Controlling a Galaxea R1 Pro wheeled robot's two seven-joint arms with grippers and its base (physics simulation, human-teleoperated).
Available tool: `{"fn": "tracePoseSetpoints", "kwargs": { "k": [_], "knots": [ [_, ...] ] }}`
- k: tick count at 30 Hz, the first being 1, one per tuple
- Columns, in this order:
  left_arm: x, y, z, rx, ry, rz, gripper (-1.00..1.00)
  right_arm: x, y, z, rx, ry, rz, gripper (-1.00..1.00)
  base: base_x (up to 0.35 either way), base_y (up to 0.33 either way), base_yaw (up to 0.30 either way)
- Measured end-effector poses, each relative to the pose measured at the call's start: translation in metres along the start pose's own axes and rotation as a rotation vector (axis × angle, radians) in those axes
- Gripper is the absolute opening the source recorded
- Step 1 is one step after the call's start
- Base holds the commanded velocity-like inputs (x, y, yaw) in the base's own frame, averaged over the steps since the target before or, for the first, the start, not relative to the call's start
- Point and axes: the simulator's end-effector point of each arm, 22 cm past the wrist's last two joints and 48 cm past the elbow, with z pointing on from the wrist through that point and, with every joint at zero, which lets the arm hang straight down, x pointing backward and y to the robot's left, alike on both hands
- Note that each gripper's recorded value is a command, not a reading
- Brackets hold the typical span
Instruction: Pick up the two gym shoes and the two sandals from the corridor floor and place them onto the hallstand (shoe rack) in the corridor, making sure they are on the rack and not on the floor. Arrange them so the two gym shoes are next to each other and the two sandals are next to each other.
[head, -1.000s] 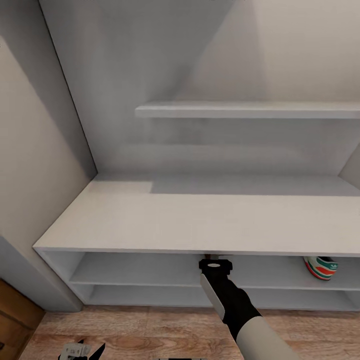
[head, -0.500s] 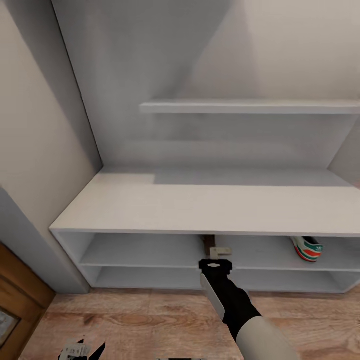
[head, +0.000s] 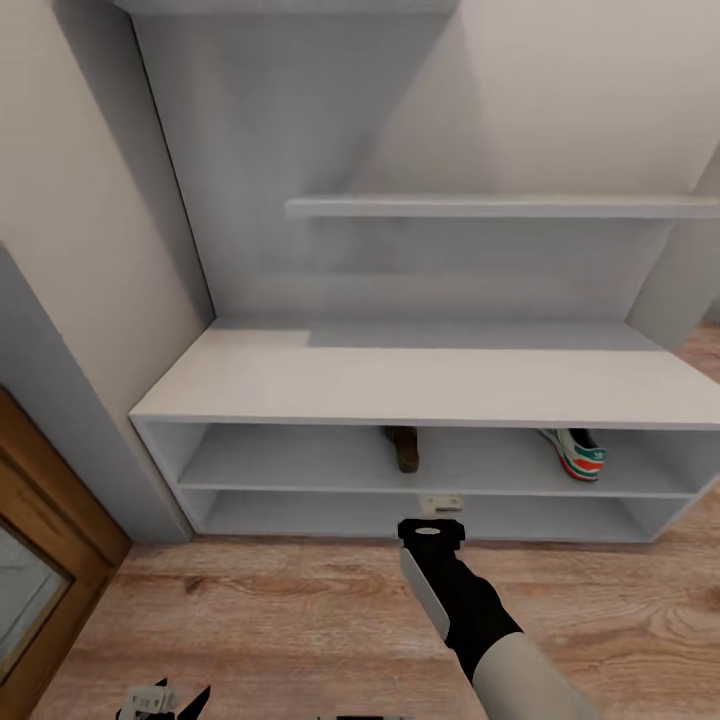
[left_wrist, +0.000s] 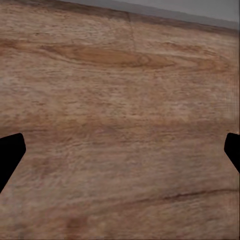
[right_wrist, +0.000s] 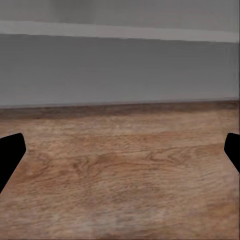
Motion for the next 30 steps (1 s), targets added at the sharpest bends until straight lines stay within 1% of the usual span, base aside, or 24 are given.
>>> {"fn": "tracePoseSetpoints", "kwargs": {
  "k": [7,8,13,14,20,25,26,27,29,30],
  "knots": [
    [0.000,0.001,0.000,-0.002,0.000,0.001,1.00,0.002,0.000,0.000,0.000,0.002,0.000,1.00,-0.336,-0.071,0.000],
    [0.000,0.001,0.000,-0.004,0.000,0.001,1.00,0.014,-0.001,0.004,0.004,0.027,-0.010,1.00,-0.336,-0.072,0.000],
    [0.000,0.002,0.000,-0.006,0.000,0.001,1.00,0.031,-0.003,0.010,0.015,0.051,-0.019,1.00,-0.302,-0.060,0.000],
    [0.000,0.002,0.000,-0.008,-0.001,0.001,1.00,0.047,-0.006,0.018,0.029,0.050,-0.006,1.00,-0.134,-0.019,0.000],
    [-0.001,0.003,0.000,-0.012,-0.002,-0.001,1.00,0.079,-0.013,0.028,0.054,0.054,0.003,1.00,-0.066,-0.009,0.000],
    [-0.002,0.004,-0.001,-0.016,-0.005,-0.004,1.00,0.124,-0.022,0.037,0.068,0.075,-0.003,1.00,-0.016,-0.002,0.000],
    [-0.002,0.004,-0.001,-0.016,-0.005,-0.004,1.00,0.124,-0.022,0.037,0.067,0.075,-0.004,1.00,-0.009,-0.001,0.000],
    [-0.002,0.004,-0.001,-0.016,-0.006,-0.005,1.00,0.132,-0.023,0.038,0.067,0.078,-0.005,1.00,-0.007,-0.001,0.000],
    [-0.002,0.005,-0.001,-0.017,-0.007,-0.006,1.00,0.148,-0.025,0.040,0.064,0.083,-0.014,1.00,-0.005,-0.001,0.000],
    [-0.002,0.005,-0.001,-0.017,-0.007,-0.006,1.00,0.163,-0.028,0.041,0.060,0.089,-0.021,1.00,-0.003,0.000,0.000]
  ]
}}
